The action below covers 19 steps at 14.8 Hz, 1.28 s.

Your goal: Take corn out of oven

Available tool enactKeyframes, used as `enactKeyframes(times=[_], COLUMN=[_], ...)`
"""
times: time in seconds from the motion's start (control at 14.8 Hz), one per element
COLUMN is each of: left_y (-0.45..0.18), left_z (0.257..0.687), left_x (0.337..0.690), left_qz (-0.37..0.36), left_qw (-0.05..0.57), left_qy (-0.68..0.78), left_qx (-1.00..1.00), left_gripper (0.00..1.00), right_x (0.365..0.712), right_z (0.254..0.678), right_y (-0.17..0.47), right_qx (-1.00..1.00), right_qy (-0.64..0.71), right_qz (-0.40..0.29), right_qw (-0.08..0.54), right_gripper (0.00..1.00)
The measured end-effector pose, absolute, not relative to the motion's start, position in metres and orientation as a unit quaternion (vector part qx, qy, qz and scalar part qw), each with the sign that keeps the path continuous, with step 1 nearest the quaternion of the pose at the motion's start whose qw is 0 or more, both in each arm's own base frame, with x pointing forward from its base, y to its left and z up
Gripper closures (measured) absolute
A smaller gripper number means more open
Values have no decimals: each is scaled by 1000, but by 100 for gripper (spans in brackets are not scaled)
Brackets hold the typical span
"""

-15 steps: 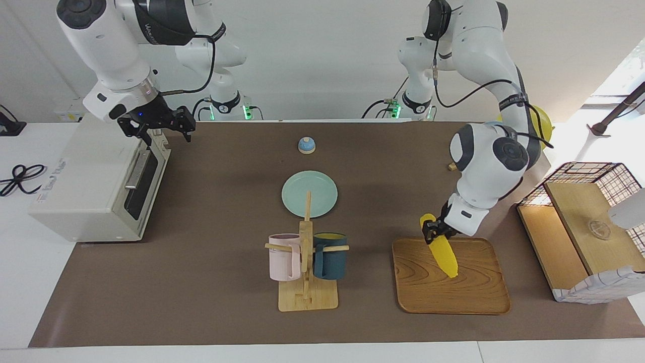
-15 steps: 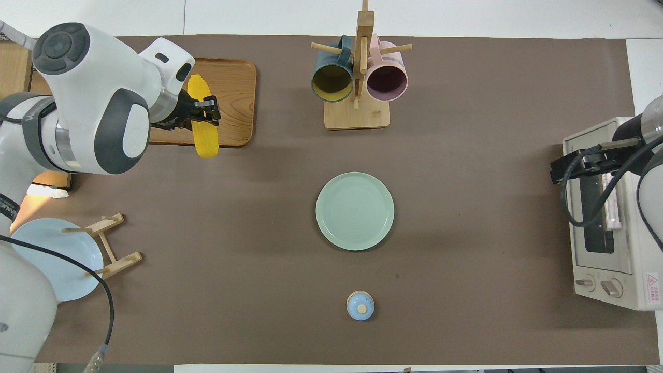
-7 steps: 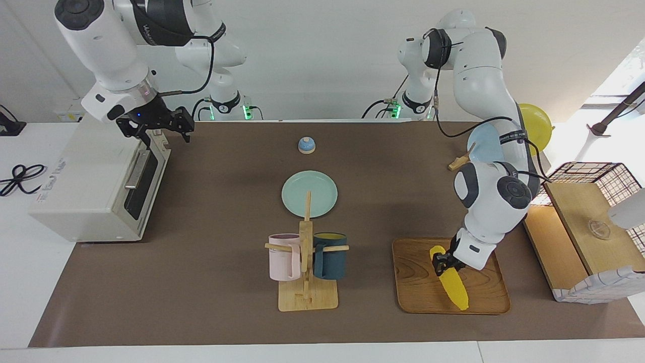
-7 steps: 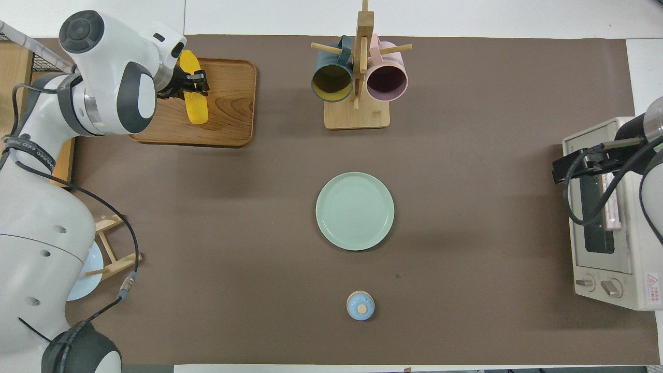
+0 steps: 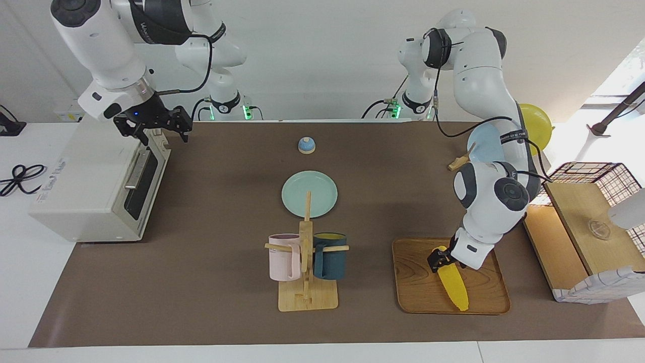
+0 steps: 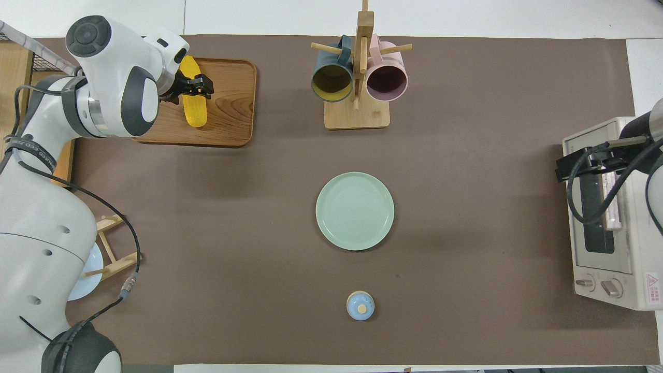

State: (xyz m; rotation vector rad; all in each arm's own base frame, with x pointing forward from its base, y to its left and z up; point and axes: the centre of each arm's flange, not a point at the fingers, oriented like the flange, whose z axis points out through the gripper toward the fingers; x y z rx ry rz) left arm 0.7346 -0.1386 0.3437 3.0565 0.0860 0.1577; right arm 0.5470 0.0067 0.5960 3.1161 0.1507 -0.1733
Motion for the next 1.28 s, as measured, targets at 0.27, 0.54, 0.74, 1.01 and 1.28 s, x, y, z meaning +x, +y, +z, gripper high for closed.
enactKeyframes(times=[0.27,0.54,0.74,1.01,1.28], left_y=[-136,-120,-109,-90,-81], left_z=[435,529,579,611,601], left_x=[716,673,636,590,549], left_qz=[54,29,5,1,-26], left_qw=[46,44,42,20,17], left_qy=[24,24,24,25,26], left_qx=[997,998,999,999,999], left_gripper=[0,0,0,0,0], right_x=[547,547,547,547,547], right_z=[597,598,598,598,598], right_y=[7,7,7,7,7], right_qx=[997,997,997,997,997], right_qy=[48,48,48,48,48], right_qz=[-54,-54,-54,-54,-54], right_qw=[9,9,9,9,9], right_gripper=[0,0,0,0,0])
